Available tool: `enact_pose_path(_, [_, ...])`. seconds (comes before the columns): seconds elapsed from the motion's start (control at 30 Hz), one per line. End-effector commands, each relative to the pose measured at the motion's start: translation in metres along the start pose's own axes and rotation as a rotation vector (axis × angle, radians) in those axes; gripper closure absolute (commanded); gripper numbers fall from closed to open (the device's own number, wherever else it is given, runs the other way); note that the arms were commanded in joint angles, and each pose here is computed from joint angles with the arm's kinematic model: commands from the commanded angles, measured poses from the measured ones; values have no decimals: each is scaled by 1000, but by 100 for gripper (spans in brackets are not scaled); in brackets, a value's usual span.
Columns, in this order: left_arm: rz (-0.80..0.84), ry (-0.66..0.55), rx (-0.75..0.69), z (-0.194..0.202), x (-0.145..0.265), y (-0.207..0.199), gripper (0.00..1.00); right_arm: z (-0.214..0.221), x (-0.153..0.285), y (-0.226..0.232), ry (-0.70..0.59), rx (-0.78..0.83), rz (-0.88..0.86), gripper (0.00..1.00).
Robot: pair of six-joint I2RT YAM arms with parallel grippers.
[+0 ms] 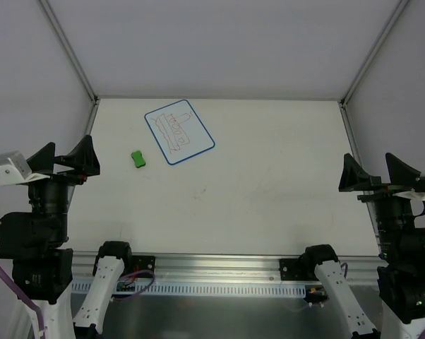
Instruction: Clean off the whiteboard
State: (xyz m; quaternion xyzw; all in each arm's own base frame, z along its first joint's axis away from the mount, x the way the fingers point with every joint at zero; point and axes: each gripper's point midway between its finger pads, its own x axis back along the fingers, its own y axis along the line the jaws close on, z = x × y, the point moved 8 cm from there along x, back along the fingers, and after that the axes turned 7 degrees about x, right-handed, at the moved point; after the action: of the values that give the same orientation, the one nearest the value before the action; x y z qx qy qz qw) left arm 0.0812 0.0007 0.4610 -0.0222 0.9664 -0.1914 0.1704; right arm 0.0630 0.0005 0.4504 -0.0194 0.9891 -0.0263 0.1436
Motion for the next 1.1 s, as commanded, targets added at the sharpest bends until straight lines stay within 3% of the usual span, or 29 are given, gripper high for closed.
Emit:
enact_pose_path(0.0, [37,43,43,11,-12,-5,1,-2,-13,14,-12,-72,-99,1])
enact_pose_path(0.27, [52,252,69,65,-42,-1,1,67,-54,56,272,-234,-343,1])
enact_pose_path(0.4, [84,436,115,110,-59,1,1,99,-62,65,387,-267,-383,1])
enact_pose_path(0.63, [-27,831,195,216,-115,9,1,130,-61,68,475,-281,-380,1])
enact_pose_path(0.7, [-24,874,138,234,-131,-3,1,134,-58,69,481,-281,-386,1])
enact_pose_path(0.73, [-48,950,107,262,-141,-1,1,140,-58,70,496,-282,-386,1])
enact_pose_path(0.87, [-43,1067,91,311,-174,-15,1,149,-54,73,530,-320,-391,1])
enact_pose_path(1.07, [-44,1240,60,395,-192,-26,5,154,-47,80,557,-364,-455,1])
